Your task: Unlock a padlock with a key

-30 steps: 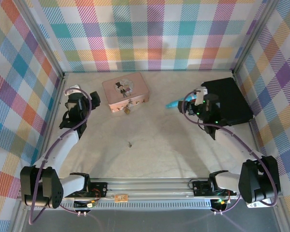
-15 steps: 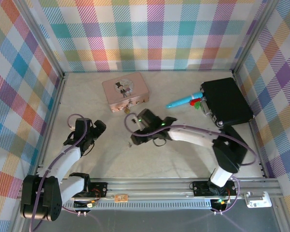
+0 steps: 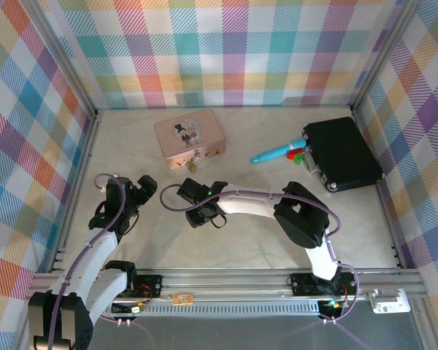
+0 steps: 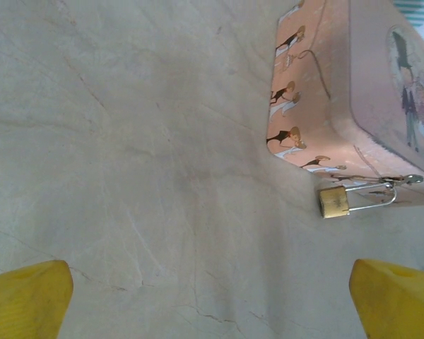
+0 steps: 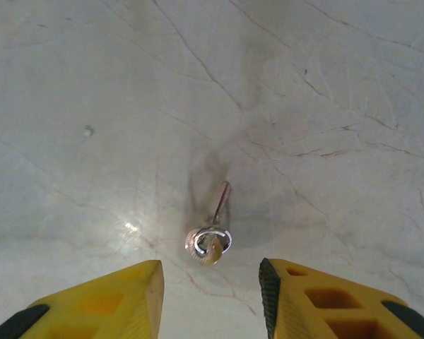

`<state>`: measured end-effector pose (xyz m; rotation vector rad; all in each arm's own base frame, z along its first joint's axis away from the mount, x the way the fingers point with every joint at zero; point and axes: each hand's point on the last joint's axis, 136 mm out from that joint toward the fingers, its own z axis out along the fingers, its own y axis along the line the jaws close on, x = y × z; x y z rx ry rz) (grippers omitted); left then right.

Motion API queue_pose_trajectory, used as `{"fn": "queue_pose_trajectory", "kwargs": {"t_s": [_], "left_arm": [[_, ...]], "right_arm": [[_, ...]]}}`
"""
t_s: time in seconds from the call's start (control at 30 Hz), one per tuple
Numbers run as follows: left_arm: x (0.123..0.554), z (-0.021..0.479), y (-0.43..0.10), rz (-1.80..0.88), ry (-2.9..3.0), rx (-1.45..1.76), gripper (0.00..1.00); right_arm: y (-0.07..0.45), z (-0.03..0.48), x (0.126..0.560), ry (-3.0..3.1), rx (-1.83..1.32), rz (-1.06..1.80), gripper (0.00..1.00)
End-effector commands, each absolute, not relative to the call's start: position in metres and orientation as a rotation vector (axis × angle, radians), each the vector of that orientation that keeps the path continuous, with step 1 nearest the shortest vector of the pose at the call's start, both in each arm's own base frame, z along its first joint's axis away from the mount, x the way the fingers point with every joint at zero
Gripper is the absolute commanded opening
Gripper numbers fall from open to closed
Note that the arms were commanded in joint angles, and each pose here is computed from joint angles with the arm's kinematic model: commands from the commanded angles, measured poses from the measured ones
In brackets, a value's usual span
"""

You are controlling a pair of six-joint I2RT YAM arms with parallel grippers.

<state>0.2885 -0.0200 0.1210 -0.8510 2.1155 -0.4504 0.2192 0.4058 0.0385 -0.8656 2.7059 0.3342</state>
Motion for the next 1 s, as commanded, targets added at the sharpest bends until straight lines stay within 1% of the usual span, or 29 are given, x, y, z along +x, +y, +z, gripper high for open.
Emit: {"fn": "queue_pose_trajectory", "kwargs": {"t_s": [0.0,0.13,0.33,0.4,0.43,0.47,0.5,0.63,0.7,0.83,0.97], "left_arm": [[0.28,0.115,-0.02,-0.428,2.15,-0.833,1.0],[0.281,0.119,-0.022,-0.44,2.149,-0.819,1.0],[0.284,0.123,-0.026,-0.477,2.137,-0.825,1.0],[0.285,0.126,-0.027,-0.49,2.134,-0.824,1.0],[0.285,0.127,-0.028,-0.495,2.133,-0.826,1.0],[0.285,0.129,-0.028,-0.502,2.132,-0.825,1.0],[0.285,0.131,-0.029,-0.505,2.132,-0.826,1.0],[0.283,0.143,-0.033,-0.553,2.112,-0.84,1.0],[0.283,0.149,-0.038,-0.61,2.096,-0.844,1.0],[0.285,0.156,-0.058,-0.794,2.057,-0.884,0.96],[0.289,0.16,-0.086,-0.989,2.013,-0.917,0.91]], "right_arm": [[0.408,0.035,0.221,2.725,-0.832,0.3,0.4],[0.41,0.027,0.22,2.744,-0.82,0.297,0.39],[0.406,0.016,0.224,2.751,-0.783,0.259,0.28],[0.404,0.014,0.224,2.754,-0.777,0.249,0.21],[0.404,0.014,0.224,2.753,-0.78,0.248,0.15],[0.403,0.014,0.224,2.751,-0.784,0.254,0.05],[0.403,0.015,0.224,2.746,-0.787,0.267,0.0],[0.393,0.028,0.227,2.707,-0.783,0.356,0.0],[0.386,0.039,0.23,2.661,-0.83,0.405,0.0],[0.364,0.067,0.239,2.572,-0.899,0.474,0.0],[0.339,0.091,0.254,2.568,-0.809,0.724,0.0]]}}
